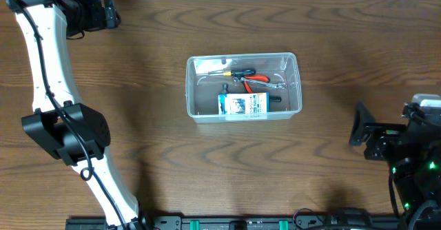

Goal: Pack container

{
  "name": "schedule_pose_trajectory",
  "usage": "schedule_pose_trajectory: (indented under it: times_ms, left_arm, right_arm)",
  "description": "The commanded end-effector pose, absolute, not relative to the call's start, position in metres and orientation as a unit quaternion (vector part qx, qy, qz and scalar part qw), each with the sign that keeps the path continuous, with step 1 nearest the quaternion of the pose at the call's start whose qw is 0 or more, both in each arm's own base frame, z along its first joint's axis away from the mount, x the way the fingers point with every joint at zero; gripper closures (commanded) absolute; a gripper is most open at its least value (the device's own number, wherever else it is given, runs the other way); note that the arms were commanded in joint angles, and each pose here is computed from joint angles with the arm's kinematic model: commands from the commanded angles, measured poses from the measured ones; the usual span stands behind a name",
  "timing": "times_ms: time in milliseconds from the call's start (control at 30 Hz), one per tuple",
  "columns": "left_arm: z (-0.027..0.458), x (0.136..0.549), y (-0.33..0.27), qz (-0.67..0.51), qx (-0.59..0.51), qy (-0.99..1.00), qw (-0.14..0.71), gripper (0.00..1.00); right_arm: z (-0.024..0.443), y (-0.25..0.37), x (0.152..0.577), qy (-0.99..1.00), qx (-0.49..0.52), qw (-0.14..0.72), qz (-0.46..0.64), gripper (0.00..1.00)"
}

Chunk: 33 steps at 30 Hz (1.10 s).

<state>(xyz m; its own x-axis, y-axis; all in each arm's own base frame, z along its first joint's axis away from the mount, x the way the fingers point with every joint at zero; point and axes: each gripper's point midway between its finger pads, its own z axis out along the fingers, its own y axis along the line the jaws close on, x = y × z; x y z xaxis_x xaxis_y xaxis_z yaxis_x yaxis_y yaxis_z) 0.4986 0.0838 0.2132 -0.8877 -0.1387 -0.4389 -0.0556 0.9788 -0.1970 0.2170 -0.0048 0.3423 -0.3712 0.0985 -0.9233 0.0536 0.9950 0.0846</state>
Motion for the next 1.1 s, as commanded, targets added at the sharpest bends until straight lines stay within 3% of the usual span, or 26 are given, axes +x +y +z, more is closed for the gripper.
schedule_pose_trajectory:
  times_ms: [0, 300, 700, 1067]
  left_arm:
    - [0.221, 0.499, 0.085, -0.092, -0.051, 0.965, 0.241, 0.02]
    - [0.221, 0.499, 0.085, -0.092, -0.051, 0.965, 0.241, 0.02]
    - [0.221, 0.499, 0.085, -0.092, -0.051, 0.965, 0.241, 0.02]
    - [0.221, 0.499, 0.085, -0.092, -0.051, 0.965, 0.241, 0.02]
  right_arm:
    - [0.334, -0.003, 0.212, 0.836, 0.060, 0.545, 0.037, 0.01]
    - [0.330, -0.003, 0.210, 0.841, 0.060, 0.536, 0.036, 0.01]
    - [0.360, -0.005, 0.220, 0.805, 0.037, 0.592, 0.017, 0.01]
    - [0.361, -0.007, 0.183, 0.735, 0.038, 0.677, 0.011, 0.01]
